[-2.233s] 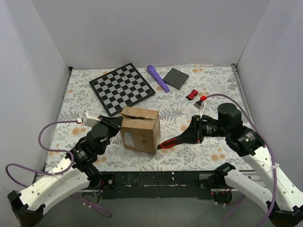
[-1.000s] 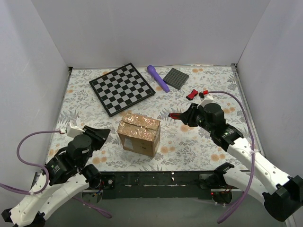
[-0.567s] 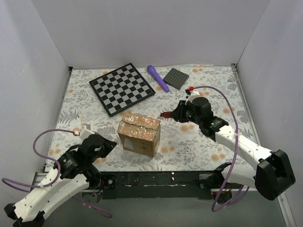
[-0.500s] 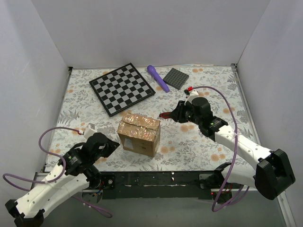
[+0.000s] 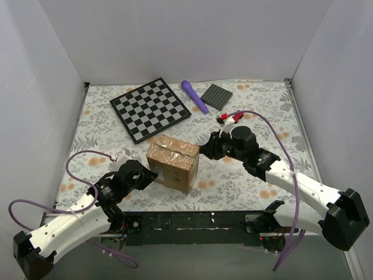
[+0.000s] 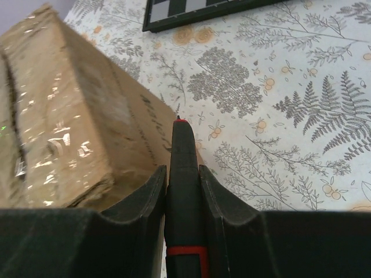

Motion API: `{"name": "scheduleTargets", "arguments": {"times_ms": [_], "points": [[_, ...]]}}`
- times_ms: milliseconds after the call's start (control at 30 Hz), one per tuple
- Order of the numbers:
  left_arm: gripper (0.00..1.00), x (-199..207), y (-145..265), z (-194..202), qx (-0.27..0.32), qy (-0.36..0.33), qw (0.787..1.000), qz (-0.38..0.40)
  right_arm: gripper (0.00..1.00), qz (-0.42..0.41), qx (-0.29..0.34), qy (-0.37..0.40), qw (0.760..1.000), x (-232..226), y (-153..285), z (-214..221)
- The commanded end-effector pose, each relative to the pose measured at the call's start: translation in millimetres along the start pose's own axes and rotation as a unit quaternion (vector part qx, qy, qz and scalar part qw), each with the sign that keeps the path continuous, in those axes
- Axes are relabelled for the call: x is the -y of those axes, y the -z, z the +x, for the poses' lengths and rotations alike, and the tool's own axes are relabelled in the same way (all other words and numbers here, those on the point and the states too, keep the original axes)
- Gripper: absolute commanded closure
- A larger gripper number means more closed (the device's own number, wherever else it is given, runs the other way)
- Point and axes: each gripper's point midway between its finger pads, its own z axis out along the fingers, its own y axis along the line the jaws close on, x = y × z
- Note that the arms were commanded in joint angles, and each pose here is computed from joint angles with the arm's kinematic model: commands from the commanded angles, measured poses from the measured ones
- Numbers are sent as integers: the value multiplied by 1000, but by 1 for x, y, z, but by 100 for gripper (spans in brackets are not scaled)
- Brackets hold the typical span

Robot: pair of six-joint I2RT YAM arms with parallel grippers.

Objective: Unpack the express box
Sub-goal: Adjust the express box at the center of the board.

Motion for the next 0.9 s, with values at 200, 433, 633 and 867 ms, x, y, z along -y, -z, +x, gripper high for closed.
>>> {"name": "scheduleTargets", "arguments": {"times_ms": [200, 433, 633, 867], "points": [[78, 40, -46, -3, 13, -106, 994, 30, 99, -25, 41, 40, 998, -36, 31, -6], [51, 56, -64, -20, 25, -109, 992, 57, 99, -37, 18, 41, 998, -48, 29, 13], [26, 51, -67, -49, 53, -87, 994, 42, 99, 48, 45, 21, 998, -22, 41, -1], [18, 68, -33, -91, 138, -75, 987, 45, 99, 215, 194, -33, 957, 34, 103, -49]]}}
